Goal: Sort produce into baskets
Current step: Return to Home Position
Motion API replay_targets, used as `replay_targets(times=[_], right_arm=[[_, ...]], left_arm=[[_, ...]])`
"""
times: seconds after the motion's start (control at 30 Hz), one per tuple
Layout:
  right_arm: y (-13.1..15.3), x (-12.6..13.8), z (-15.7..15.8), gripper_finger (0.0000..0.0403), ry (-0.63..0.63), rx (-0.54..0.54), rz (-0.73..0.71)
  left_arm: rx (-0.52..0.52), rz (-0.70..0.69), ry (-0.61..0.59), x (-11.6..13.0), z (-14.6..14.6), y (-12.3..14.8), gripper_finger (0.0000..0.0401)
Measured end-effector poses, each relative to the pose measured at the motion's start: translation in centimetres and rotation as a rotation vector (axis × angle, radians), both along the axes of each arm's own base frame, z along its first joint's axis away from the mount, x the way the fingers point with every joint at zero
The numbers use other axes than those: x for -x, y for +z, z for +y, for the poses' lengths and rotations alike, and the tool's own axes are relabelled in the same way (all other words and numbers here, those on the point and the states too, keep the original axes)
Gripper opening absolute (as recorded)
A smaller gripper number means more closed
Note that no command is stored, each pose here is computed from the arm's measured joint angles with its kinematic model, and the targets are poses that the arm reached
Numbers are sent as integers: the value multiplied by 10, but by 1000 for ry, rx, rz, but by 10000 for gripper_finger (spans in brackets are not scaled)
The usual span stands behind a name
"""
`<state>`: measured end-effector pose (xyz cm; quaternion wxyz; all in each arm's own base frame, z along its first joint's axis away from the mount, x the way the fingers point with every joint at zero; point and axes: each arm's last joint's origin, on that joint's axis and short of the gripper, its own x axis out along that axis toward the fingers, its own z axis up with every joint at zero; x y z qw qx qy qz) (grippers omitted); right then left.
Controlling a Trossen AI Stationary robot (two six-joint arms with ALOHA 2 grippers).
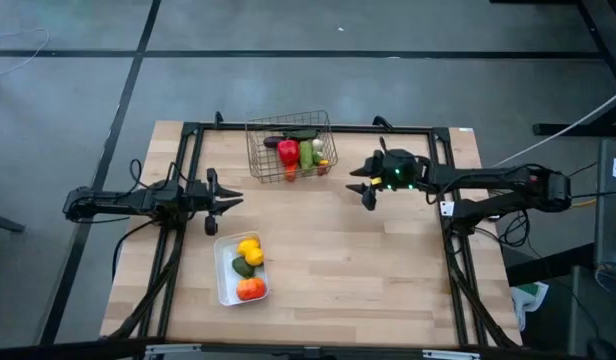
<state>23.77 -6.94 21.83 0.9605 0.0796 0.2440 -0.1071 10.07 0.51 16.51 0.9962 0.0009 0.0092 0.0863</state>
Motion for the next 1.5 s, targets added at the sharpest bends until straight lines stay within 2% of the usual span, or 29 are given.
replay_targets(times=[0.17, 0.4, 0.53, 0.67, 0.93, 1.2, 1.5], right_arm=[[-20, 17, 6, 216, 13, -26, -15], [-37, 47, 16, 216, -2, -48, -243], [-51, 68, 21, 212, -23, -70, -319], [-62, 85, 26, 183, -42, -93, -364], [-62, 100, 32, 94, -19, -78, -443], [-55, 106, 37, 12, 115, -65, -486], [-46, 115, 40, 15, 120, -20, -562]], left_arm=[[0, 3, 0, 0, 0, 0, 68], [0, 3, 0, 0, 0, 0, 68], [0, 3, 0, 0, 0, 0, 68], [0, 3, 0, 0, 0, 0, 68], [0, 3, 0, 0, 0, 0, 68], [0, 3, 0, 0, 0, 0, 68], [0, 3, 0, 0, 0, 0, 68]])
